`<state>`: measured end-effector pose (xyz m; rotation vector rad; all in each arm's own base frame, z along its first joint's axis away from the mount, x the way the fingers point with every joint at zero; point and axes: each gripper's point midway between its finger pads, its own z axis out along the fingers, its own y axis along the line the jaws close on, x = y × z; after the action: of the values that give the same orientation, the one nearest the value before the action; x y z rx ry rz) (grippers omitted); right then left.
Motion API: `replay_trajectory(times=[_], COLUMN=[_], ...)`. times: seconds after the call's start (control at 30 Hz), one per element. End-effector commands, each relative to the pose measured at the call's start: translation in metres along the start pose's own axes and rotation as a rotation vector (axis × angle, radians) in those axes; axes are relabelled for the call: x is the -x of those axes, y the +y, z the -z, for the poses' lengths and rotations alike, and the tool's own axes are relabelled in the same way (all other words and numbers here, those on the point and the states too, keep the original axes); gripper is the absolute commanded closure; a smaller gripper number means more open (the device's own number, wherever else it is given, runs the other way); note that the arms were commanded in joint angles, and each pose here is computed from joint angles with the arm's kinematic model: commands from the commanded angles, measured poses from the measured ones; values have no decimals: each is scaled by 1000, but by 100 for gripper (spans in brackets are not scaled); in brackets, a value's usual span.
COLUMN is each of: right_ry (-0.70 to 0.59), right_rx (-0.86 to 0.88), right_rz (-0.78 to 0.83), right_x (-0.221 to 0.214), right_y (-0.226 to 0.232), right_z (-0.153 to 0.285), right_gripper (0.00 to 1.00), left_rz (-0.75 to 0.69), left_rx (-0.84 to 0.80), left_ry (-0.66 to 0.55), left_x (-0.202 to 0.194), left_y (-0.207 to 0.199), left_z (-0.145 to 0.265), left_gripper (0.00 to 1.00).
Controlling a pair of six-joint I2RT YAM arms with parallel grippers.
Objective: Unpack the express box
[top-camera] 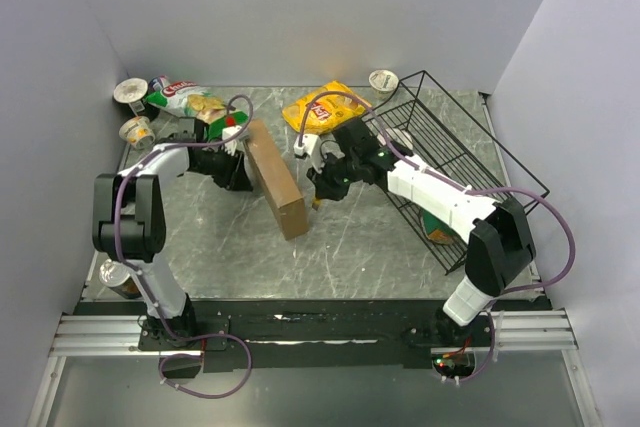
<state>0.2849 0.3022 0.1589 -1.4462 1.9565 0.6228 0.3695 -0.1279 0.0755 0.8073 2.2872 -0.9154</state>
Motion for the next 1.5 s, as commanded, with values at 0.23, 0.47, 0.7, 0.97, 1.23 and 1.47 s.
replay_trajectory(times=[0.23, 0.47, 0.7, 0.97, 1.23, 1.47], right_ry=[-33, -24, -38, -59, -49, -48], right_rx=[-40, 7, 59, 55, -4, -62], right_rz=[53, 64, 53, 6, -44, -70], right_x=[13, 5, 16, 30, 24, 27], right_y=[-15, 1, 14, 18, -9, -48], right_z=[17, 18, 8, -2, -2, 7], right_gripper=[100, 100, 100, 100, 100, 100], left_rz=[-120, -143, -148, -114, -75, -27], left_rx=[221, 318, 197, 48, 31, 20], left_ry=[-236, -338, -386, -306, -230, -192], left_x=[96, 167, 208, 165, 109, 67], left_y=[2, 65, 106, 78, 43, 4], left_z=[87, 82, 36, -8, 0, 15], left_gripper=[76, 80, 73, 70, 70, 70])
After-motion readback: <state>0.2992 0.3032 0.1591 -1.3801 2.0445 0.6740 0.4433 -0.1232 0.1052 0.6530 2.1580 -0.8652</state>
